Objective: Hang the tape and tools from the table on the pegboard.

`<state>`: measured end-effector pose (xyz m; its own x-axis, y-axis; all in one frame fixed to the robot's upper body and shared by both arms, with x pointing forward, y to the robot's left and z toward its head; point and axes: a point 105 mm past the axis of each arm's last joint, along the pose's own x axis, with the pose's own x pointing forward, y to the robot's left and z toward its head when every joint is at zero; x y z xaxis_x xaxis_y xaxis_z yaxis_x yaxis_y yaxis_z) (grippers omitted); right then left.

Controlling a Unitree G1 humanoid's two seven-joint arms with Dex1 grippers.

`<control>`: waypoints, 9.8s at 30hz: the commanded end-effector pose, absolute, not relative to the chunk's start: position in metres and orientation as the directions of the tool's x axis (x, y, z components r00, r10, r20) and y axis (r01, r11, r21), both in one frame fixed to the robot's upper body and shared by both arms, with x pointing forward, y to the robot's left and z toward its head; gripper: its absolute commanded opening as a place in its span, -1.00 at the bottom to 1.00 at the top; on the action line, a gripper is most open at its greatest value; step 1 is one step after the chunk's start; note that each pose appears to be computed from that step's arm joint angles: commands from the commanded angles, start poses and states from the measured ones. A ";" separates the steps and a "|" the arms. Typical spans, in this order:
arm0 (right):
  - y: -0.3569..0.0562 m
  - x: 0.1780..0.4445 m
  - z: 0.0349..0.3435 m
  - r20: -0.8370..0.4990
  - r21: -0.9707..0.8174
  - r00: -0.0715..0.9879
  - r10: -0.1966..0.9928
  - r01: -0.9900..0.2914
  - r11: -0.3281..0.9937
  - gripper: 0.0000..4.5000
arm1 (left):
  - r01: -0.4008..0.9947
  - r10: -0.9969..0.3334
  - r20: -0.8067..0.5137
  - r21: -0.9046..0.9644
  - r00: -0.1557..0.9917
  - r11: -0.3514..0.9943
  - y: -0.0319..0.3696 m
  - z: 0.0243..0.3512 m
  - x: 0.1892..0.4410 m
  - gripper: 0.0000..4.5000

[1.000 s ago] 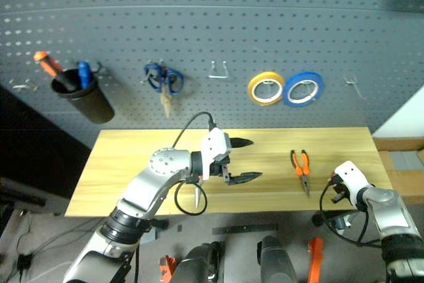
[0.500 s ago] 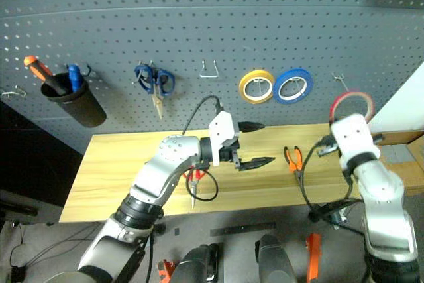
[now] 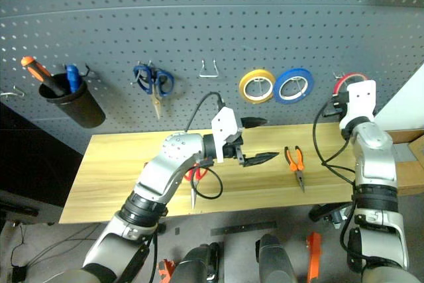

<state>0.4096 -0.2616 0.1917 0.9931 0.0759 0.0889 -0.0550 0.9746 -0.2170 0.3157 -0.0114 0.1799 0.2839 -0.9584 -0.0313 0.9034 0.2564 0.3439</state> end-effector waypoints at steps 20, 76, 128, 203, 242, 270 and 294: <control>-0.182 0.333 0.069 -0.487 0.045 0.871 0.072 -0.057 0.997 0.99 | 0.889 -0.833 -0.359 0.344 0.422 0.302 0.101 0.132 0.340 1.00; -0.032 0.335 0.213 0.053 -0.205 0.902 0.428 -0.410 0.889 0.15 | 0.596 -0.602 -0.029 0.186 0.798 0.781 0.183 0.168 0.321 1.00; 0.027 0.430 0.259 0.191 -0.221 0.862 0.470 -0.428 0.876 0.99 | 0.572 -0.595 0.048 0.224 0.802 0.789 0.161 0.184 0.347 1.00; -0.046 0.309 0.232 0.020 -0.365 0.557 0.830 -0.769 0.525 1.00 | 0.034 -0.172 0.287 0.428 0.942 0.903 0.190 0.185 0.310 -0.55; -0.055 0.331 0.237 0.022 -0.360 0.619 0.785 -0.728 0.584 1.00 | -0.069 -0.076 0.374 0.359 0.924 0.931 0.204 0.221 0.322 -0.55; -0.024 0.298 0.281 0.202 -0.355 0.453 0.868 -0.792 0.496 1.00 | 0.098 -0.129 0.064 0.350 0.990 0.931 0.203 0.160 0.356 0.52; 0.038 0.275 0.167 -0.337 -0.007 0.476 0.812 -0.864 0.503 1.00 | -0.028 0.032 -0.689 0.017 0.724 0.999 0.304 0.015 0.331 0.99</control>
<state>0.2758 0.0321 0.1571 0.4708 0.8015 -0.3688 -0.8577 0.5137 0.0214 0.3263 0.3040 0.0126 0.7174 0.0431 -0.6953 -0.0583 0.9983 0.0018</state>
